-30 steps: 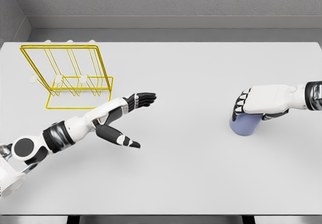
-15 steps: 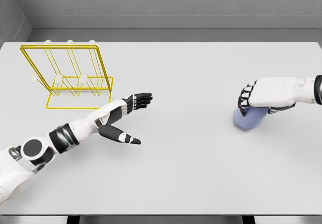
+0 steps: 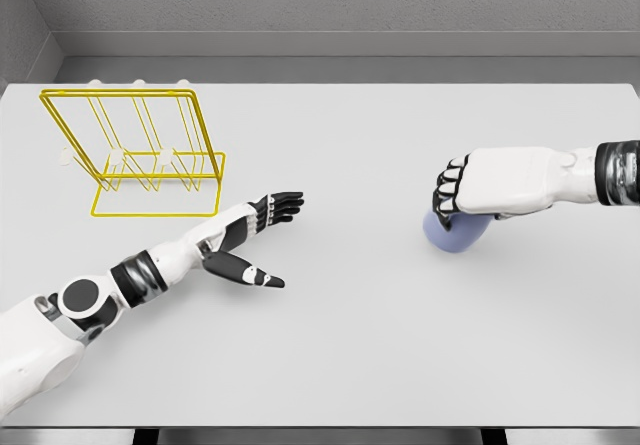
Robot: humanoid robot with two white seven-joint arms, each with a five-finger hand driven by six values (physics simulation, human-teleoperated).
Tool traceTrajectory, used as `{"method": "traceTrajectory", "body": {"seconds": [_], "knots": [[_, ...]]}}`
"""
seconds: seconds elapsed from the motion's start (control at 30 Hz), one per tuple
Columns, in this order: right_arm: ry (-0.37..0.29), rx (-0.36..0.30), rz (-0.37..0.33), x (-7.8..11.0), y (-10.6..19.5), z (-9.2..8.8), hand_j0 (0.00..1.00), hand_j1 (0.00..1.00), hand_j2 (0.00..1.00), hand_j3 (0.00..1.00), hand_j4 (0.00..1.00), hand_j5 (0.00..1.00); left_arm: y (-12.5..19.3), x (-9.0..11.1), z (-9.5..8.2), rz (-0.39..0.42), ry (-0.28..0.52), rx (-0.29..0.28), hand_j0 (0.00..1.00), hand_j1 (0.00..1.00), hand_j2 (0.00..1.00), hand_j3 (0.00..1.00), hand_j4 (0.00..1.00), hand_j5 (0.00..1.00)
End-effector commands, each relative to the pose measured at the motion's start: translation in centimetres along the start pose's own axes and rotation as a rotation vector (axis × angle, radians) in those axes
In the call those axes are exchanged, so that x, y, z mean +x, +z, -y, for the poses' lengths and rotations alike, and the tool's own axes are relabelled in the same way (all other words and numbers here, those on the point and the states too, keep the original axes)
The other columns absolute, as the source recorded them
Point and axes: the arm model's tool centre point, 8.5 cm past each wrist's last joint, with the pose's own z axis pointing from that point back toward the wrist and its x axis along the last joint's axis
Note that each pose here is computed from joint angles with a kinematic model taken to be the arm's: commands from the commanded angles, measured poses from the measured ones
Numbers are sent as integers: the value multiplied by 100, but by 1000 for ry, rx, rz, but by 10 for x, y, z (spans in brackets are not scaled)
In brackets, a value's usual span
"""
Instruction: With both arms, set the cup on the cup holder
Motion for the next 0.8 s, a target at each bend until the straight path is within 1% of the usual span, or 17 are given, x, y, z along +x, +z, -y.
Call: {"method": "traceTrajectory", "body": {"seconds": [0.0,0.4,0.63,0.7,0.77], "knots": [[1,-25,23,4,-9,6,52,52,52,52,52,52,0,-1,-1,-3,6,4,100,100,100,100,100,100],[30,-96,98,16,-40,29,52,52,52,52,52,52,0,-2,-2,-4,6,9,100,100,100,100,100,100],[33,-111,137,24,-54,34,52,52,52,52,52,52,1,-2,-3,-6,6,10,100,100,100,100,100,100],[41,-129,155,29,-62,39,52,52,52,52,52,52,0,-2,-3,-5,5,10,100,100,100,100,100,100],[43,-133,169,32,-67,41,52,52,52,52,52,52,0,-2,-3,-6,5,11,100,100,100,100,100,100]]}}
